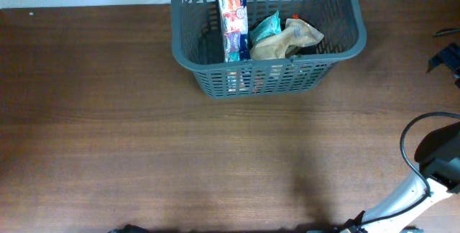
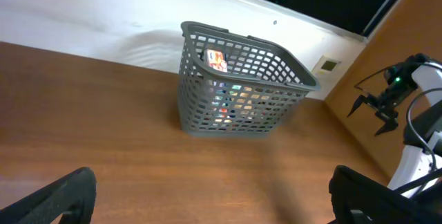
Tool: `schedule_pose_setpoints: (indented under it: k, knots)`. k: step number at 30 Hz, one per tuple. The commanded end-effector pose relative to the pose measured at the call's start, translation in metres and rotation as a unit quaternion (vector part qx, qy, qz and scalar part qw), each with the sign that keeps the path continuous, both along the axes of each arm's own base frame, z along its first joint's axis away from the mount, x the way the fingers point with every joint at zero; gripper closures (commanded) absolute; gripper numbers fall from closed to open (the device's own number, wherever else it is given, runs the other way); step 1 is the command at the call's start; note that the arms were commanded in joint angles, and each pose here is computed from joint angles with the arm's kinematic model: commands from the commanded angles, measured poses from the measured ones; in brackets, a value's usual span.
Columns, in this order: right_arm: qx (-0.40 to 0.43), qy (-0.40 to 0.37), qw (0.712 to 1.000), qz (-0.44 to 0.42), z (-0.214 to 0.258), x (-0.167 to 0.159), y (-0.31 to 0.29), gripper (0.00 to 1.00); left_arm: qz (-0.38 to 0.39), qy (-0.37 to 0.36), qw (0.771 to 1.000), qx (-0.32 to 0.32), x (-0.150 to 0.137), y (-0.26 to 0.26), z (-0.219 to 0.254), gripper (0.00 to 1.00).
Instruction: Pack container
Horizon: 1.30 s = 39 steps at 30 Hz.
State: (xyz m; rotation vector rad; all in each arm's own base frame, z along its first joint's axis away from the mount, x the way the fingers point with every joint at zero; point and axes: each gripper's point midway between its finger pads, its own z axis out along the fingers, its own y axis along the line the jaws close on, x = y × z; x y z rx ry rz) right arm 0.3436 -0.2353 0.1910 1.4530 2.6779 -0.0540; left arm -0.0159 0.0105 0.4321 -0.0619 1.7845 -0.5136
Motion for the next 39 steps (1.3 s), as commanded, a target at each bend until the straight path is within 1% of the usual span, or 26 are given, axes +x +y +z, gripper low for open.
schedule_pose_setpoints:
  k: [1, 4, 6, 8, 12, 15, 18, 20, 25, 28, 34, 39]
  knots:
    - [-0.004, 0.006, 1.000, 0.002, -0.002, -0.002, -0.001, 0.01, -0.003, 0.016, 1.000, 0.022, 0.008, -0.004, -0.009, 0.01]
    - [-0.003, 0.006, 1.000, 0.002, -0.002, -0.002, -0.001, 0.01, 0.003, 0.049, 0.998, 0.050, 0.026, -0.006, -0.026, 0.01]
    - [-0.003, 0.006, 1.000, 0.002, -0.002, -0.002, -0.001, 0.01, 0.018, 0.072, 0.995, 0.063, 0.044, -0.007, -0.038, 0.01]
    - [-0.004, 0.006, 1.000, 0.002, -0.002, -0.002, -0.001, 0.01, 0.019, 0.073, 0.993, 0.086, 0.064, -0.011, -0.044, 0.01]
    - [-0.003, 0.006, 1.000, 0.002, -0.002, -0.002, -0.001, 0.01, -0.001, 0.052, 0.989, 0.135, 0.102, -0.027, -0.050, 0.01]
    - [-0.004, 0.006, 1.000, 0.002, -0.002, -0.002, -0.001, 0.01, -0.044, 0.016, 0.980, 0.192, 0.128, -0.047, -0.057, 0.01]
    - [-0.004, 0.006, 1.000, 0.002, -0.002, -0.002, -0.001, 0.01, -0.072, -0.029, 0.968, 0.239, 0.144, -0.061, -0.065, 0.01]
    - [-0.003, 0.006, 1.000, 0.002, -0.002, -0.002, -0.001, 0.01, -0.069, -0.045, 0.963, 0.258, 0.153, -0.062, -0.079, 0.01]
    - [-0.003, 0.006, 1.000, 0.002, -0.002, -0.002, -0.001, 0.01, -0.015, -0.064, 0.964, 0.258, 0.171, -0.050, -0.118, 0.01]
    - [-0.004, 0.006, 1.000, 0.002, -0.002, -0.002, -0.001, 0.01, 0.010, -0.099, 0.959, 0.267, 0.184, -0.045, -0.135, 0.01]
    - [-0.003, 0.006, 1.000, 0.002, -0.002, -0.002, -0.001, 0.01, 0.058, -0.180, 0.945, 0.266, 0.212, -0.037, -0.146, 0.01]
    - [-0.004, 0.006, 1.000, 0.002, -0.002, -0.002, -0.001, 0.01, 0.075, -0.221, 0.931, 0.279, 0.224, -0.034, -0.144, 0.01]
